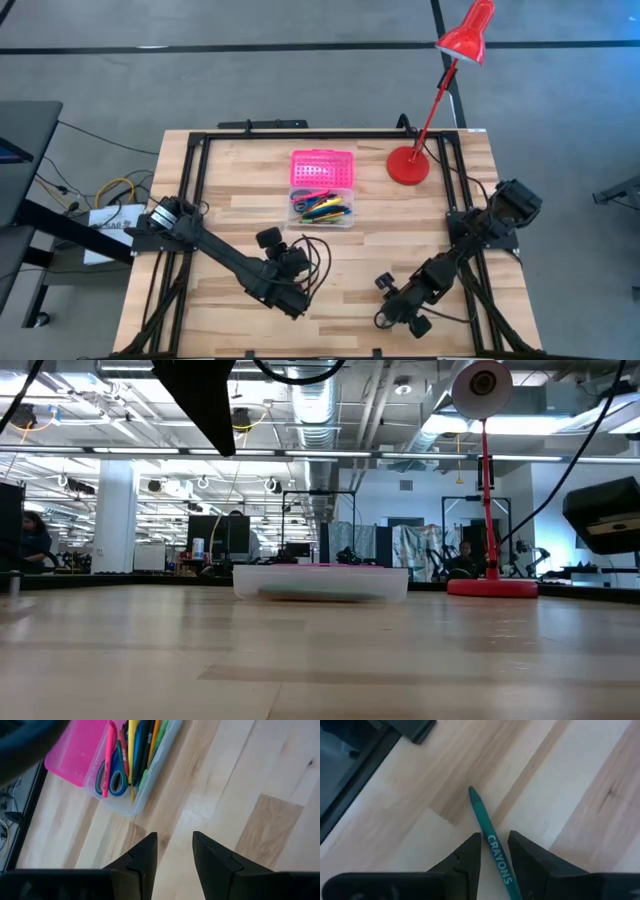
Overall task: Pick & place school supplies into a supply box
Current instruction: Put the green crayon into the pink supply box
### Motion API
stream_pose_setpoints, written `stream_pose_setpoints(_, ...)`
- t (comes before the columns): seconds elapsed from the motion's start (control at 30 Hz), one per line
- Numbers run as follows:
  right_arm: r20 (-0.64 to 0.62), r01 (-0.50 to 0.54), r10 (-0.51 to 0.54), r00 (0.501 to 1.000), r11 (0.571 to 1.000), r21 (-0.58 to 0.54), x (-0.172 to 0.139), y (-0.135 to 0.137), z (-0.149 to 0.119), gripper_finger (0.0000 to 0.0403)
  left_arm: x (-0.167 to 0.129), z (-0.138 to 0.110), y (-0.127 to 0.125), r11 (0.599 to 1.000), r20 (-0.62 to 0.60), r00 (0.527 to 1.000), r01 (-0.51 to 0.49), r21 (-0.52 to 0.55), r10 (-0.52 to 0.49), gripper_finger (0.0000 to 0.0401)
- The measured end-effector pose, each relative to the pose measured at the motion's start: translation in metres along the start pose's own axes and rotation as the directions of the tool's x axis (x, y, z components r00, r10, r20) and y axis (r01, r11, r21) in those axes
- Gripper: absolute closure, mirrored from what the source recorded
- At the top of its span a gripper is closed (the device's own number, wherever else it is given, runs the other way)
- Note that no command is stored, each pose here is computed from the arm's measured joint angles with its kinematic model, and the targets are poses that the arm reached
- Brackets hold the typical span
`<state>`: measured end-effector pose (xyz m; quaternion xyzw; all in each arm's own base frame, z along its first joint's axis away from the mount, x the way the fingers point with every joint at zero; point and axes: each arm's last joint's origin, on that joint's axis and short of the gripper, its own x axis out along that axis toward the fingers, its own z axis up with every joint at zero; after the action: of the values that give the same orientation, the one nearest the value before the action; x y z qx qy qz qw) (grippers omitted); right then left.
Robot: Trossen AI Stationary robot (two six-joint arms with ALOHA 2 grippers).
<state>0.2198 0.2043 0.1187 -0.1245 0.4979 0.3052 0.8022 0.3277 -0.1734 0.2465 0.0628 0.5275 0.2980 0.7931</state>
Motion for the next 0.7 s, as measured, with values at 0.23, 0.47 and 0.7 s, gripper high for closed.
stream_pose_setpoints(0.23, -0.074, 0.021, -0.017, 0.997, 0.998, 0.064, -0.002, -0.005, -0.006, 0.0329, -0.001, -0.001, 0.0, 0.998, 0.019, 1.0, -0.019, -0.06, 0.02, 0.0283)
stream_pose_setpoints(0.47, -0.082, 0.039, -0.021, 0.996, 0.974, 0.222, -0.002, -0.011, -0.007, 0.0395, -0.002, -0.005, 0.005, 0.99, 0.028, 0.996, -0.087, -0.108, 0.09, 0.0283)
stream_pose_setpoints(0.7, -0.08, 0.077, -0.047, 0.996, 0.901, 0.428, -0.001, -0.014, -0.007, 0.0384, -0.004, -0.011, 0.015, 0.978, -0.015, 0.983, -0.181, -0.107, 0.181, 0.0283)
